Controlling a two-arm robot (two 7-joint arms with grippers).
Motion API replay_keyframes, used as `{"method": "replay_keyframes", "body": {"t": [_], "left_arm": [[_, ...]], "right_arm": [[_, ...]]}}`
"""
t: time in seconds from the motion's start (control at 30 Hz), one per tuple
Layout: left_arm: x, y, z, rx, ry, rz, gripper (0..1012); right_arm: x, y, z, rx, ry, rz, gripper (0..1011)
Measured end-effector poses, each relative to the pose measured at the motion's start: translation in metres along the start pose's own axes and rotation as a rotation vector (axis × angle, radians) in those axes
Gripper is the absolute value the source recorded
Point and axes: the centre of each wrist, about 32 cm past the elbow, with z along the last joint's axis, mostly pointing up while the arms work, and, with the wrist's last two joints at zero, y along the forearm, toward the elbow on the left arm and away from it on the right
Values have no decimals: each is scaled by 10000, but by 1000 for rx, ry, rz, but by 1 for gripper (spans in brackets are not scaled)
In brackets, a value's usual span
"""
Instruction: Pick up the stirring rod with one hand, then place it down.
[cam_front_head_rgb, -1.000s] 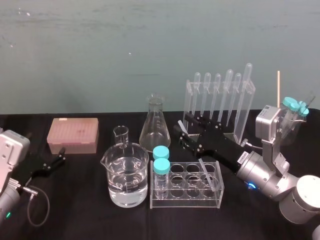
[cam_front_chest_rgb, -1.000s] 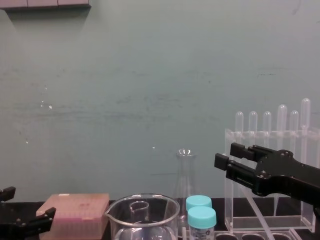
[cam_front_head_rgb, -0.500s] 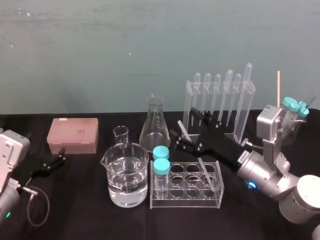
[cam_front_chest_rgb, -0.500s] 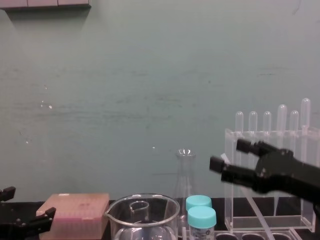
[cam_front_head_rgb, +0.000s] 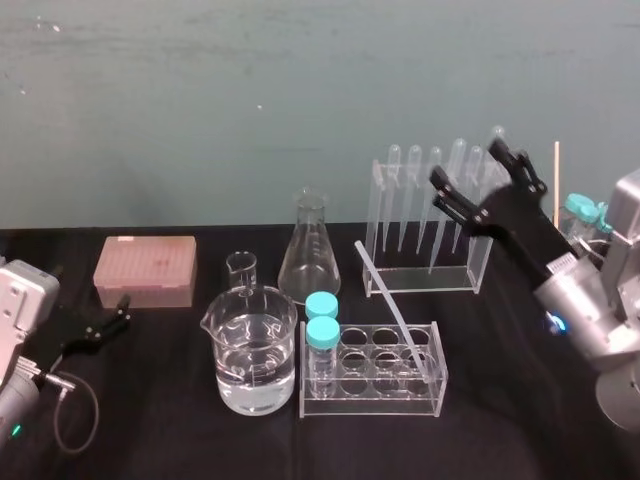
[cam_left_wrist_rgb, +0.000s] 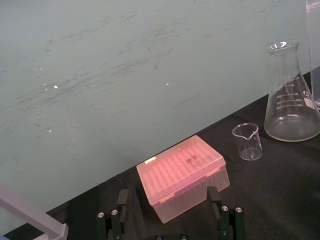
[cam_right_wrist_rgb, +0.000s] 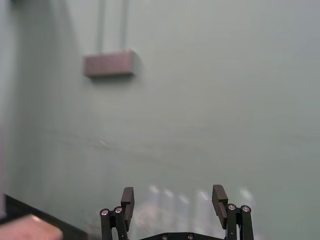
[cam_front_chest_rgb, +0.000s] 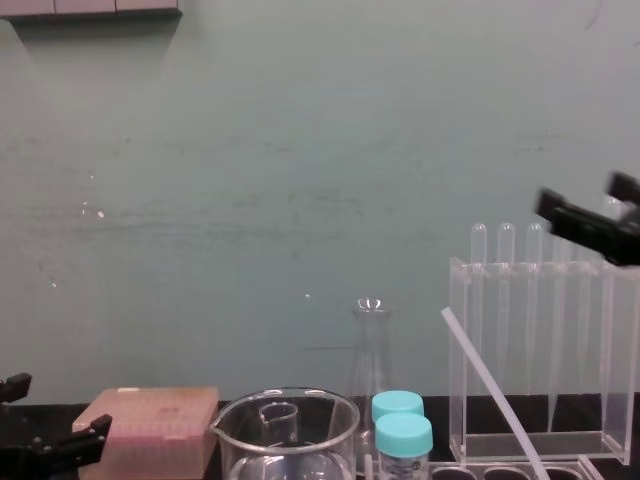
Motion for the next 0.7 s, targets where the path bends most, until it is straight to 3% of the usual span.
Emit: {"method": "replay_keyframes", "body": {"t": [0.13, 0.33, 0.47, 0.7], "left_arm": [[0, 0, 0, 0, 0, 0, 1000], [0, 0, 0, 0, 0, 0, 1000], [0, 0, 0, 0, 0, 0, 1000], [0, 0, 0, 0, 0, 0, 1000]], "right_arm": [[43, -212, -39, -101, -6, -56, 1002], [-1, -422, -86, -227, 5, -70, 1002], [-15, -464, -93, -257, 7, -71, 1002], [-11, -458, -89, -252, 6, -73, 1002]]}}
